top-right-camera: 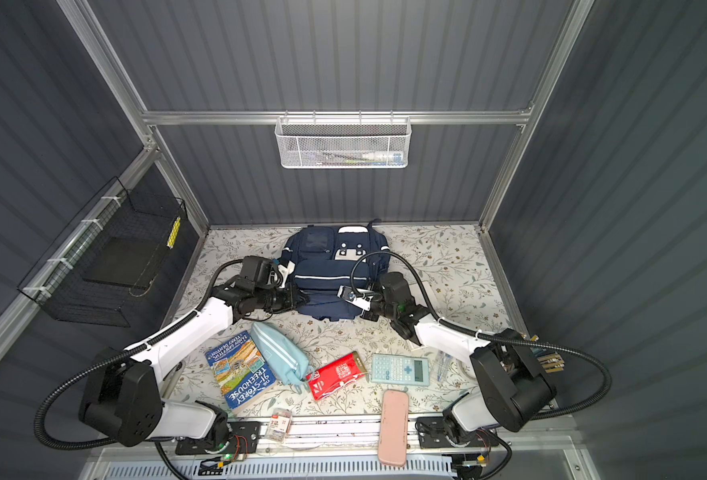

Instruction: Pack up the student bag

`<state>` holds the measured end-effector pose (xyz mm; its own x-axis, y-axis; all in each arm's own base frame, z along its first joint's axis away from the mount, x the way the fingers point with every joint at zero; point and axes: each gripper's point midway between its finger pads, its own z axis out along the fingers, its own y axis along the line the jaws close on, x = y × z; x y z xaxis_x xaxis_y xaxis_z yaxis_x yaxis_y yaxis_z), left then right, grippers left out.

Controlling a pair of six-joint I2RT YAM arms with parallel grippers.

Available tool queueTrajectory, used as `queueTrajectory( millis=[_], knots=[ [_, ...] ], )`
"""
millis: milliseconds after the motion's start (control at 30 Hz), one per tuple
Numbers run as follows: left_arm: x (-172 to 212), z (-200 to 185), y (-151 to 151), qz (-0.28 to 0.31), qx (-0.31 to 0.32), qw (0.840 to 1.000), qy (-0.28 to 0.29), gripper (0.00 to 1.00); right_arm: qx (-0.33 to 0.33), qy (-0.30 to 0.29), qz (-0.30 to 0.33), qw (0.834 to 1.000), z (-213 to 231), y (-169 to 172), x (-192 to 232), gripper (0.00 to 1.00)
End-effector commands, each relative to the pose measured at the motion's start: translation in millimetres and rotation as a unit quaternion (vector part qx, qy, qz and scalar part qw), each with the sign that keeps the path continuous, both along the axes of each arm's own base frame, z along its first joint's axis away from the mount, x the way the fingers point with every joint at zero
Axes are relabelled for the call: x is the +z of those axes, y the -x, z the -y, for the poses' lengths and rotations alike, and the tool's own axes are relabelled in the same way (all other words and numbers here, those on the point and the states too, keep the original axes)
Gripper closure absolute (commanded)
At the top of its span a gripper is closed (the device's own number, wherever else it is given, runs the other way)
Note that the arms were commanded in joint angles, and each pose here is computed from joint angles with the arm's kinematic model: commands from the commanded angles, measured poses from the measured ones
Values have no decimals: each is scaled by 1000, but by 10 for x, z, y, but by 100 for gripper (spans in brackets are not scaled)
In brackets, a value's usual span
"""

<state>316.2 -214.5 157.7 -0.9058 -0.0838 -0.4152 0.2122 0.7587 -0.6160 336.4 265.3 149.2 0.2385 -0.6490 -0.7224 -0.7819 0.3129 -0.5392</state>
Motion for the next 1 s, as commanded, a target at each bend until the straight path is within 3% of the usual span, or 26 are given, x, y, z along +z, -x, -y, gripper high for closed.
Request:
queueTrajectory(
  millis=[0,133,233,300,400,533,667,833,900,967],
  knots=[
    [24,-724,-194,29,82,991,-106,100,-154,80,-33,984,747,-411,-333,100],
    [247,-326,-10,26,38,999,-7,100,-157,63,-36,985,693,-463,-265,100],
    [284,82,180,32,3,999,-7,100,-155,29,-47,986,610,-450,-127,78],
    [322,347,256,23,-14,999,36,100,-130,7,-55,990,489,-315,-15,67],
    [339,584,255,6,-21,995,101,100,-77,-11,-53,996,272,24,141,56],
    [372,800,242,17,-27,995,94,100,-52,-23,-66,996,19,327,188,49],
    [410,1116,358,17,-52,993,103,100,-58,35,-70,995,-132,413,-108,50],
    [546,1045,439,33,-54,995,82,100,-72,60,-59,994,-92,287,-254,52],
    [597,1075,490,28,-64,993,99,100,-57,60,-63,995,-134,290,-282,58],
    [592,1117,544,14,-75,991,112,100,-50,71,-64,994,-154,276,-319,78]
  ],
)
